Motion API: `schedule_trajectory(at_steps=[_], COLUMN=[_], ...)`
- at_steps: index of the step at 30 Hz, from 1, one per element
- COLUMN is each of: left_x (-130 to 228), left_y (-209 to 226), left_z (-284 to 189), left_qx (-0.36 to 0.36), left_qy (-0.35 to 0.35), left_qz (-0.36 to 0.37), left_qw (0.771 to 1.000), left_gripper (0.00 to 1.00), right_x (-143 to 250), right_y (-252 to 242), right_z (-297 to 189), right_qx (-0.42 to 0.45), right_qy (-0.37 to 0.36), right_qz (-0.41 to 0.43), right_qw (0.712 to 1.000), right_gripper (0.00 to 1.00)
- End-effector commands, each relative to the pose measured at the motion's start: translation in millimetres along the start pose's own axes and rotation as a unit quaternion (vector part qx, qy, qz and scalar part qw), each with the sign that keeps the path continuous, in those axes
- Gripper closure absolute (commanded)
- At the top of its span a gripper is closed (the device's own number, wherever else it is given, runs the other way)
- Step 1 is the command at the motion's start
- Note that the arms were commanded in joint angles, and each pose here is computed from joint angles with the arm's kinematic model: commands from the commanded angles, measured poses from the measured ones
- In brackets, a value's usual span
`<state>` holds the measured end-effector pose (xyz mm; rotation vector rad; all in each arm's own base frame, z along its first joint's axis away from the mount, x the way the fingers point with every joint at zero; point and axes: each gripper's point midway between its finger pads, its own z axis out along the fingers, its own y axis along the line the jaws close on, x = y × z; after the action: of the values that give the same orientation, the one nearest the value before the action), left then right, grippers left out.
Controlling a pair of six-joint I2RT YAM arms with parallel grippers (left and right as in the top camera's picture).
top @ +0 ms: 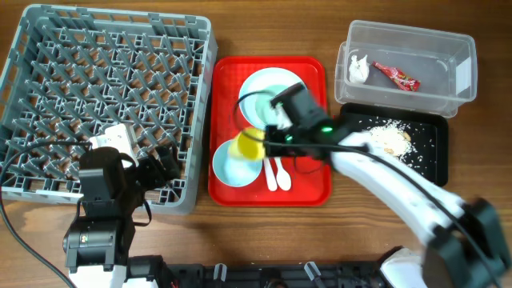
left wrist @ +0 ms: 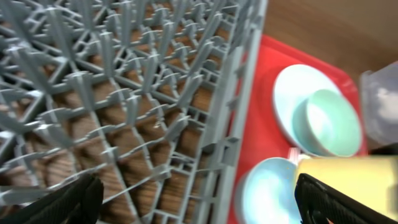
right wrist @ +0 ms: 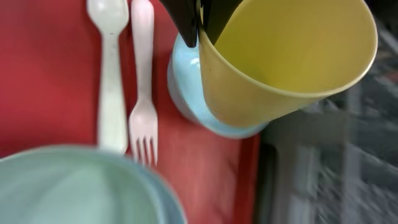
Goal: Sort waste into correct bins and load items into the dishwasher rack
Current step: 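Lift the yellow cup and pass it toward the left gripper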
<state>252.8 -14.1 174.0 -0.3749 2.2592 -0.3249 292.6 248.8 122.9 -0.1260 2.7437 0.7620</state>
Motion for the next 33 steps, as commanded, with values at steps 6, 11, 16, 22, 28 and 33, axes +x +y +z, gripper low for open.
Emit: schedule_trajectory(at_steps=[6,11,16,22,28,33], left_x=[-6.7,-7.0,-12.6,-17.4,-15.7,-13.3], left_y=[-79.4,-113.1,-136.5,-157.9,-168.9,-173.9], left_z=[-9.2,-11.5,-11.7,-25.0,-46.3,-64.3], left_qx=[0.217,0.319,0.396,0.480,0.535,0.570], left_qy=[0.043,0.094,0.139,0.181,0.220,0.236], left_qz=[-0.059,-0.088,-0.117,-0.114,-0.101,-0.072], left_qw=[0.973,0.939,0.900,0.850,0.809,0.784], left_gripper=[0.00,0.01,0.01,0.04,0.09,0.11], right_x=[-25.7,-10.6,-6.6,-8.6,-17.2,-25.4], right_y=[37.0,62.7,87.8,91.5,98.2,102.3], right_z=[-79.1,-87.8,-102.7,-105.2,-109.8,-111.1], right_qx=[-0.144,-0.225,-0.300,-0.309,-0.321,-0.328], right_qy=[-0.053,-0.016,-0.009,-0.010,-0.029,-0.041], right_qz=[-0.052,-0.079,-0.117,-0.113,-0.121,-0.116], right_qw=[0.987,0.971,0.947,0.944,0.939,0.936], right_gripper=[0.96,0.96,0.96,0.96,0.96,0.96])
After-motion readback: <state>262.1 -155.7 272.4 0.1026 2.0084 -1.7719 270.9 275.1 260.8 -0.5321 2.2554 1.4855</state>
